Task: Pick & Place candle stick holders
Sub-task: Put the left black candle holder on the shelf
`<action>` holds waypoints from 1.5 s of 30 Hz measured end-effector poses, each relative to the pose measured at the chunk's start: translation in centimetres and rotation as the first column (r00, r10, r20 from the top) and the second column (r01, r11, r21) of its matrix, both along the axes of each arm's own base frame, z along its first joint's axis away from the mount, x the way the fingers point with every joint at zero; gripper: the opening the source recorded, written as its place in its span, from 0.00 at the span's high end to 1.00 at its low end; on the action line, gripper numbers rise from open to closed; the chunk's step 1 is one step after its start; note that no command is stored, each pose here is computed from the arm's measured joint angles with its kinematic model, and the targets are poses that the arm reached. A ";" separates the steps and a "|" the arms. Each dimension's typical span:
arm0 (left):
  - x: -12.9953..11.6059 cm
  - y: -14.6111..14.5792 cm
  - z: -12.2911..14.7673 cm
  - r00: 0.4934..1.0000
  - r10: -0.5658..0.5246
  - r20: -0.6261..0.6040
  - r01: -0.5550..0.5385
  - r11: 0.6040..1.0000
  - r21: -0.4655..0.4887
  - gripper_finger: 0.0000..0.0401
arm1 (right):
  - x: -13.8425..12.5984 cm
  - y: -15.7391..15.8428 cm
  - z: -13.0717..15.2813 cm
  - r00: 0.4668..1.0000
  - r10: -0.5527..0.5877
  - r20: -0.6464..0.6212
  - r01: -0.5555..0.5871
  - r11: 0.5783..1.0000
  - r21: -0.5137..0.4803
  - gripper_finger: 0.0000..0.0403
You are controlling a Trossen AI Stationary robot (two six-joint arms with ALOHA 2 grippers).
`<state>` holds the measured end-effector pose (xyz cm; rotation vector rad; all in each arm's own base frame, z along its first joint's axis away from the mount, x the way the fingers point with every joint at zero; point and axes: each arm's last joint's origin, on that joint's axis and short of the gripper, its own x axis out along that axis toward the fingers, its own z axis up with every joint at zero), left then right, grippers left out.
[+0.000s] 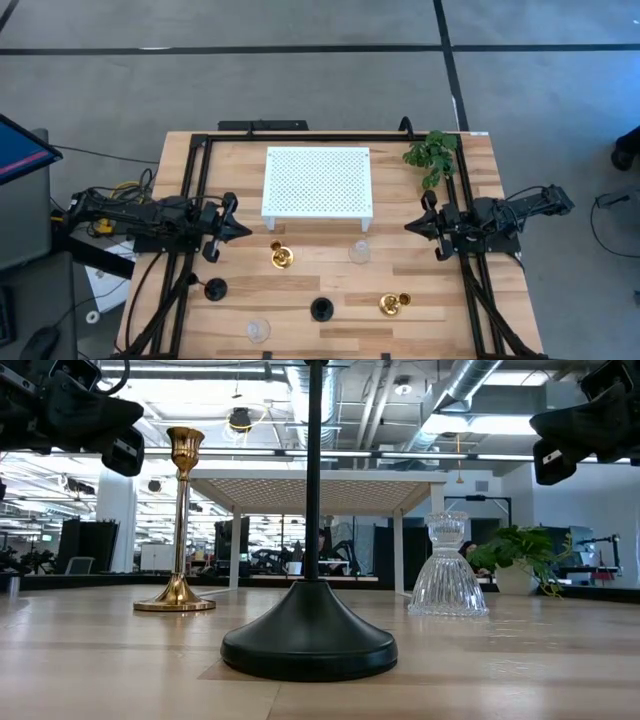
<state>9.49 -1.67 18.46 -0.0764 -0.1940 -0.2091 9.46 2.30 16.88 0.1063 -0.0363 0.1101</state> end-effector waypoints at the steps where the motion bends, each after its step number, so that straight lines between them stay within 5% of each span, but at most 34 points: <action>1: 0.0 0.0 0.0 1.000 0.000 0.001 0.000 1.000 0.000 0.98 | 0.0 0.0 0.0 1.000 0.000 0.000 0.000 1.000 0.000 0.99; 21: -0.1 0.0 0.6 0.998 -0.014 0.056 0.014 1.000 -0.010 0.98 | 0.0 0.0 0.0 1.000 0.000 0.000 0.000 1.000 0.000 0.99; 30: -1.0 -0.4 3.2 0.974 -0.182 0.135 0.179 0.983 0.039 0.98 | 0.0 0.0 0.0 1.000 0.000 0.000 0.000 1.000 0.001 0.99; 37: -1.7 -1.0 3.9 0.895 -0.443 0.056 0.442 0.897 0.021 0.98 | 0.0 0.0 0.0 1.000 0.000 0.001 0.000 1.000 0.002 0.99; 45: -3.0 -0.6 7.0 0.909 -0.410 0.068 0.405 0.911 0.074 0.98 | 0.0 0.0 0.0 1.000 0.001 -0.003 -0.001 0.999 0.035 0.99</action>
